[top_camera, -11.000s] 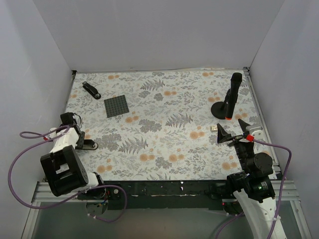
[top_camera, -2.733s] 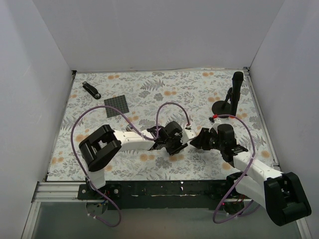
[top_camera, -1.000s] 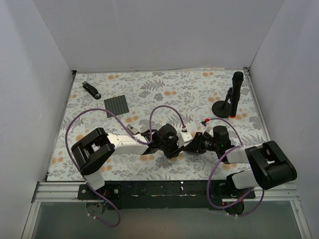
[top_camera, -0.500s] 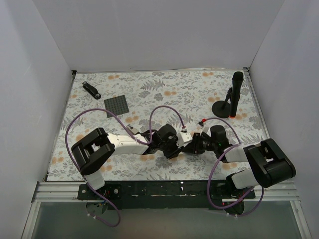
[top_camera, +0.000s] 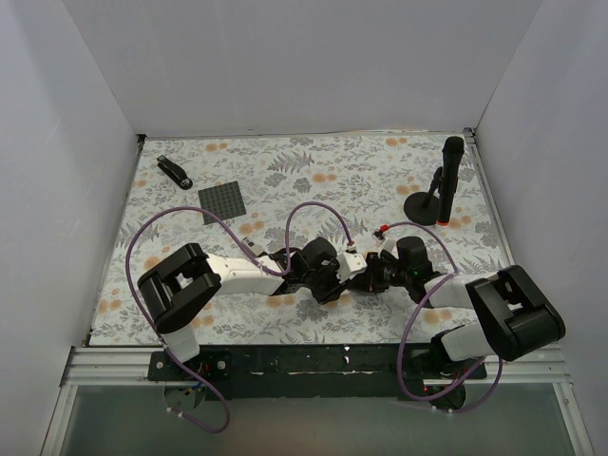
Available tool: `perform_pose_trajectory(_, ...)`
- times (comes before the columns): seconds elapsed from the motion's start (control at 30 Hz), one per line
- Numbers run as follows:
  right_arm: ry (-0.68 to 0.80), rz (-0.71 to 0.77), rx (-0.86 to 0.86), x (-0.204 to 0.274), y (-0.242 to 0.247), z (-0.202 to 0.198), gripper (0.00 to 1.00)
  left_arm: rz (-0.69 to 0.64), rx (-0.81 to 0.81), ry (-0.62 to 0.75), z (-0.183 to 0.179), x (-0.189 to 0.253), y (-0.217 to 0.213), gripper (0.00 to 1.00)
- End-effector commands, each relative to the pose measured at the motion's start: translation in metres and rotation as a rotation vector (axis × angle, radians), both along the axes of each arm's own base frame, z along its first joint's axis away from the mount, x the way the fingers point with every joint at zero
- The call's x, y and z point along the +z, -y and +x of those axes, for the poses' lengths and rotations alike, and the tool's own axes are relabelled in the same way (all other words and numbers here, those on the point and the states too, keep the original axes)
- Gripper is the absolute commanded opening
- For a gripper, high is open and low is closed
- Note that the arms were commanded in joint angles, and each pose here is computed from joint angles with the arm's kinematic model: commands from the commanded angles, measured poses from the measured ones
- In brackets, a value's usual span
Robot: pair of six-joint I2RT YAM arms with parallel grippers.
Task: Load the staples into the stapler
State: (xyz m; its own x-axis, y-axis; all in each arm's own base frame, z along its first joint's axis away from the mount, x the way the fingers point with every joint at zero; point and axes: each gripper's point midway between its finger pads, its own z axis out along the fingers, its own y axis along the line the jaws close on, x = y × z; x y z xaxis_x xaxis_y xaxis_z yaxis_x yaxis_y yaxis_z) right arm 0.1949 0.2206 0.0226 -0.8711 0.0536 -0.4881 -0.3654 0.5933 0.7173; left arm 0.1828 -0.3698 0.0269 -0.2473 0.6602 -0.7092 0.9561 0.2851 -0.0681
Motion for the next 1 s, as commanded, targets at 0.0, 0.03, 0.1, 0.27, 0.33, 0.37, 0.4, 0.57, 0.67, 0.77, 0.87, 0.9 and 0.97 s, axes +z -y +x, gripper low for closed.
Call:
perform_pose_trajectory(0.0, 0.025, -0.107, -0.027, -0.010, 0.011, 0.006, 0.13, -0.044, -0.005, 0.030, 0.004, 0.013, 0.007, 0.19)
perform_pose_trajectory(0.03, 0.029, -0.112, -0.027, -0.009, 0.011, 0.007, 0.11, -0.043, -0.002, 0.028, 0.004, 0.013, 0.007, 0.19)
perform_pose_trajectory(0.1, 0.034, -0.133, -0.031, -0.010, 0.014, 0.008, 0.08, -0.044, -0.003, 0.028, 0.004, 0.013, 0.007, 0.20)
perform_pose_trajectory(0.27, 0.050, -0.177, -0.018, -0.008, 0.013, 0.007, 0.01, -0.042, 0.000, 0.023, 0.004, 0.014, 0.006, 0.22)
perform_pose_trajectory(0.33, 0.068, -0.210, -0.021, -0.005, 0.013, 0.009, 0.01, -0.046, 0.004, 0.023, 0.004, 0.016, 0.007, 0.26)
perform_pose_trajectory(0.37, 0.078, -0.218, -0.026, -0.003, 0.013, 0.011, 0.01, -0.049, 0.006, 0.022, 0.004, 0.017, 0.007, 0.27)
perform_pose_trajectory(0.4, 0.102, -0.231, -0.043, 0.002, 0.014, 0.016, 0.01, -0.048, 0.009, 0.015, 0.003, 0.016, 0.006, 0.29)
perform_pose_trajectory(0.57, 0.117, -0.284, -0.074, 0.007, 0.020, 0.021, 0.01, -0.044, 0.015, 0.002, -0.002, 0.013, 0.002, 0.31)
perform_pose_trajectory(0.67, 0.122, -0.321, -0.097, 0.007, 0.026, 0.025, 0.01, -0.040, 0.020, -0.002, -0.003, 0.010, -0.002, 0.31)
perform_pose_trajectory(0.77, 0.128, -0.345, -0.110, 0.007, 0.030, 0.027, 0.01, -0.041, 0.024, 0.001, -0.004, 0.012, -0.005, 0.32)
perform_pose_trajectory(0.87, 0.133, -0.358, -0.116, 0.008, 0.032, 0.028, 0.01, -0.037, 0.025, 0.000, -0.005, 0.012, -0.007, 0.34)
perform_pose_trajectory(0.9, 0.132, -0.363, -0.115, 0.008, 0.033, 0.028, 0.01, -0.034, 0.023, -0.001, -0.006, 0.011, -0.007, 0.34)
perform_pose_trajectory(0.97, 0.139, -0.371, -0.120, 0.010, 0.034, 0.030, 0.01, -0.035, 0.025, 0.000, -0.006, 0.011, -0.008, 0.36)
